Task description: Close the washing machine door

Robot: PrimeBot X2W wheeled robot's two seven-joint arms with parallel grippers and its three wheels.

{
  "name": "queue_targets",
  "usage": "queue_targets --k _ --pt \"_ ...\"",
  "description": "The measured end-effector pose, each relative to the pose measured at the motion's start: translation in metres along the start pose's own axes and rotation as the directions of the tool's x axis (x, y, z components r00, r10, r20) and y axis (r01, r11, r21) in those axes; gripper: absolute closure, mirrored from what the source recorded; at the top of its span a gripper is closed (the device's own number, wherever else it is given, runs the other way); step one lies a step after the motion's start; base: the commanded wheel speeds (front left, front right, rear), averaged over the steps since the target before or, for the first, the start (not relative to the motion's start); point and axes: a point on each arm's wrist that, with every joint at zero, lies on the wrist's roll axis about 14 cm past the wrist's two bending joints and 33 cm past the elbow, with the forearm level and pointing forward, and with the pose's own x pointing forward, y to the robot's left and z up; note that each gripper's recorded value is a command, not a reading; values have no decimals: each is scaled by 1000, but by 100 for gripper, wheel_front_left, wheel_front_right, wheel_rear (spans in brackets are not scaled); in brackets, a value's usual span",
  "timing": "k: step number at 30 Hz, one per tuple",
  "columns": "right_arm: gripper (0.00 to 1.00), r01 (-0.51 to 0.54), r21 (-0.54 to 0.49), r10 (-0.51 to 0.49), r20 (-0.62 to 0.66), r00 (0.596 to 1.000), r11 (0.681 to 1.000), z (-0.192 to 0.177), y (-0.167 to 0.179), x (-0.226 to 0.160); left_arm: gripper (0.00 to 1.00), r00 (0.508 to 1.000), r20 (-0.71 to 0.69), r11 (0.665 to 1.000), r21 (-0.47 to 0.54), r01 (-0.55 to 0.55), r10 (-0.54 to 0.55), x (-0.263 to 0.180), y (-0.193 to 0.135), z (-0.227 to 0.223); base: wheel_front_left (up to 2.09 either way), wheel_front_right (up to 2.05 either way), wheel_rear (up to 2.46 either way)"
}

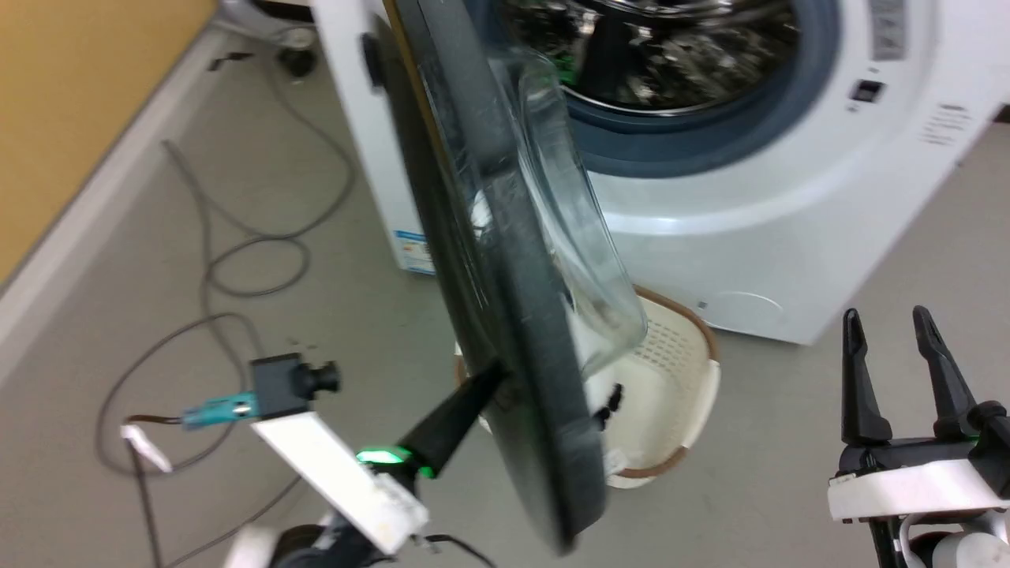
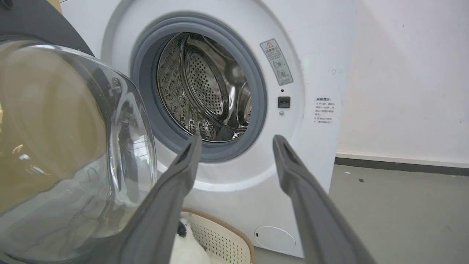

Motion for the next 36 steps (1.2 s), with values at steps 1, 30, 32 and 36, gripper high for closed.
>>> queue_targets --k 1,30,32,36 --pt "0 11 -3 -11 2 1000 1000 1 -4 -2 100 1000 -14 1000 -2 9 -9 7 -1 -7 0 0 0" --pt "0 125 -42 -118 131 984 991 53 -41 -24 100 946 301 781 617 -96 -122 41 -1 59 0 0 0" --pt "0 119 -59 -107 169 980 991 66 -39 -20 100 898 414 647 727 -228 -149 29 -14 96 0 0 0" --pt "0 104 -80 -80 256 963 991 95 -32 -12 100 797 587 440 759 -480 -141 -3 -19 136 0 0 0"
